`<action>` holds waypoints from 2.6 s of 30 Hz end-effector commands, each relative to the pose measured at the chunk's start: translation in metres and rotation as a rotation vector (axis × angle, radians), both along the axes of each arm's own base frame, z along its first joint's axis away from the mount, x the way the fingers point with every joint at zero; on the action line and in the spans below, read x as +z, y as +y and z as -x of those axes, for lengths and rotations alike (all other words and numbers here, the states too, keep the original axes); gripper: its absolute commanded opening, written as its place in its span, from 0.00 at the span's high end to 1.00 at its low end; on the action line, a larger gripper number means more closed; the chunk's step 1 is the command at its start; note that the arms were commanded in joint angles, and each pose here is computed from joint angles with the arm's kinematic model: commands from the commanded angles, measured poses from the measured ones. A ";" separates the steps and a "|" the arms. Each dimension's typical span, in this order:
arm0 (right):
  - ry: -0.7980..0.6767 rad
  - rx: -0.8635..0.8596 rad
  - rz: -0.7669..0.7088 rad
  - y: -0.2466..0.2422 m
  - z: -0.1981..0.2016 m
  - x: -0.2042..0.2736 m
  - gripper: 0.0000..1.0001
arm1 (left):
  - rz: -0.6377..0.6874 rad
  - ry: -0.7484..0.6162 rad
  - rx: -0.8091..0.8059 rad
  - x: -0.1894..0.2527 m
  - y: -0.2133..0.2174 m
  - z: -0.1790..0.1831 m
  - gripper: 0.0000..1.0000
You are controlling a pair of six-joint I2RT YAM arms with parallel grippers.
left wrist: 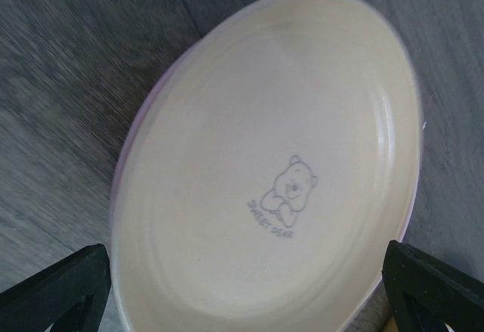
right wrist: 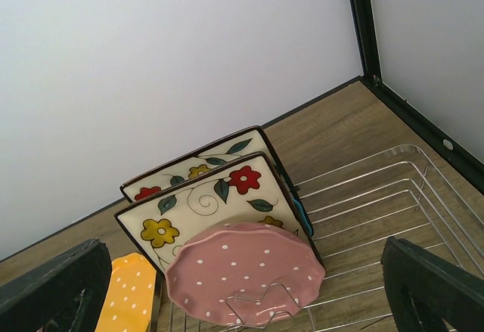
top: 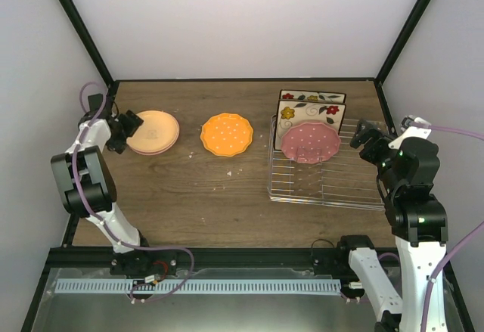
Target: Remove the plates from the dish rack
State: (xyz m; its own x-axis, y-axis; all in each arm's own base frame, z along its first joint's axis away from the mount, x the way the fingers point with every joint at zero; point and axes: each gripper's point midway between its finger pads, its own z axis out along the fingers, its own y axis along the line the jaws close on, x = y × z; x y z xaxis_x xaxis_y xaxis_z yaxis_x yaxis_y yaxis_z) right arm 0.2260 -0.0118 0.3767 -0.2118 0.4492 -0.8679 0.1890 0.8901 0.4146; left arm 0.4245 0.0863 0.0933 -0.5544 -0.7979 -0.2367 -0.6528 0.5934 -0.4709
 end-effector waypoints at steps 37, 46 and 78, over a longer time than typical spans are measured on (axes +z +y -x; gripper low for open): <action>-0.074 -0.087 0.019 -0.016 0.039 0.027 0.00 | -0.693 -1.135 -1.918 0.151 -0.542 0.066 0.21; -0.071 -0.093 0.046 -0.018 0.040 0.030 0.00 | -0.761 -1.090 -1.901 0.112 -0.566 0.046 0.21; -0.053 -0.090 0.073 -0.019 0.028 0.019 0.00 | -0.811 -1.212 -1.540 0.229 -0.565 0.037 0.96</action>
State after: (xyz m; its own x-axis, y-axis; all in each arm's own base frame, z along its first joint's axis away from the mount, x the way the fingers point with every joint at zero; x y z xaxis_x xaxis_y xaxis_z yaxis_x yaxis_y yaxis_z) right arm 0.1963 -0.0291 0.3921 -0.1530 0.3998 -0.9037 0.2520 0.9001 0.3555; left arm 0.3806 -0.4844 0.1884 0.0764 0.6694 -0.7390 0.8835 0.2980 0.3613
